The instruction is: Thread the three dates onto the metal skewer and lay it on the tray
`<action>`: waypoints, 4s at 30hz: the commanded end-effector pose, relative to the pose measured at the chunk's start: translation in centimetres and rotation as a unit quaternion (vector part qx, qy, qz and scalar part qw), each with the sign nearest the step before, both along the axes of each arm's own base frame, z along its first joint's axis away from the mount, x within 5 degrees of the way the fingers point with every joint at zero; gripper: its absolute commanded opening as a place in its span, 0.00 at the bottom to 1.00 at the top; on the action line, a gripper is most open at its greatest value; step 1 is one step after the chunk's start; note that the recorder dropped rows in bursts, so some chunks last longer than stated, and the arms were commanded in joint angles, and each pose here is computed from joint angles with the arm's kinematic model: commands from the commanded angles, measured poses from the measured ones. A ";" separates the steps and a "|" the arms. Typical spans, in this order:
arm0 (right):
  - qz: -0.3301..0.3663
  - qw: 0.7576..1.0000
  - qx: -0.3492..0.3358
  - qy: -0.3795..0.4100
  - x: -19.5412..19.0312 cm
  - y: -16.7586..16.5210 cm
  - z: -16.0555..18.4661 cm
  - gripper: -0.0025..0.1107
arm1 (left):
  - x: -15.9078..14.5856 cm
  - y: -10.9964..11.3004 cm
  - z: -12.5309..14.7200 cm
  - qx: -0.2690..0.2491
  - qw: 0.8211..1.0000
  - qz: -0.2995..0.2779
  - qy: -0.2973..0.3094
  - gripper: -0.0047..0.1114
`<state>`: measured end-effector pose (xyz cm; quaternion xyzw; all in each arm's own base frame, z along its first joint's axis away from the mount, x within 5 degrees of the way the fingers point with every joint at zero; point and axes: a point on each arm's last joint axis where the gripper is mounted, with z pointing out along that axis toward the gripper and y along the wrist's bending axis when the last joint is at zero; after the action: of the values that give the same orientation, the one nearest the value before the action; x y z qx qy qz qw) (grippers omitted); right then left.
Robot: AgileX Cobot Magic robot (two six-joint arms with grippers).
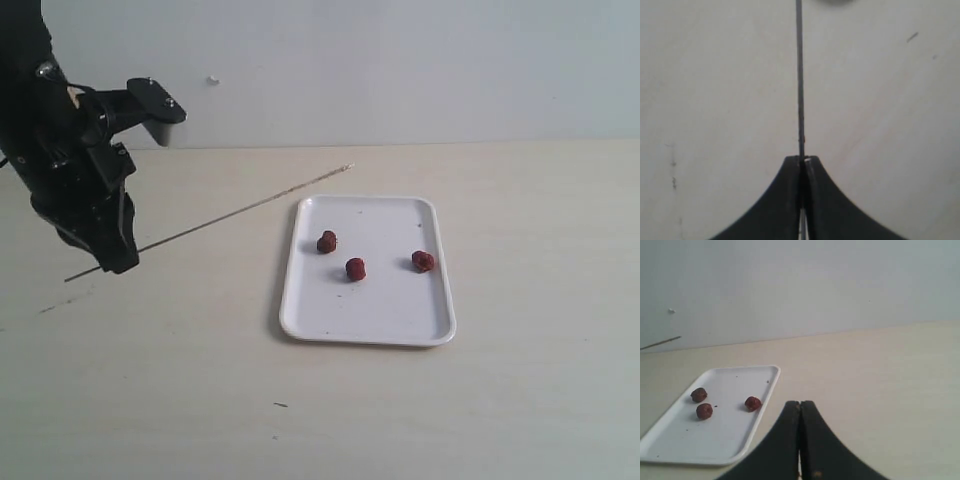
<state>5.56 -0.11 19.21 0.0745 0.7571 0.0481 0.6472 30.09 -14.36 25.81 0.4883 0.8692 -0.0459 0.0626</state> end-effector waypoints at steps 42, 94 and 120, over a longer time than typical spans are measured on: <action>0.108 0.859 0.087 0.493 30.3 1.3 5.4 0.02 | 0.6 0.6 -0.7 0.024 0.997 -0.023 -0.063 0.04; -0.007 0.789 0.082 0.609 39.8 9.3 -5.1 0.39 | 0.4 0.7 -1.4 0.038 0.999 -0.015 -0.032 0.04; -0.042 0.767 0.088 0.634 39.7 9.1 -7.8 0.39 | 0.4 0.8 -1.4 0.039 0.999 -0.014 -0.032 0.04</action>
<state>45.27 8.88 11.53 0.1780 0.9834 0.0301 0.0148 30.59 -13.56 24.46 0.5098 0.8573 0.0086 0.0718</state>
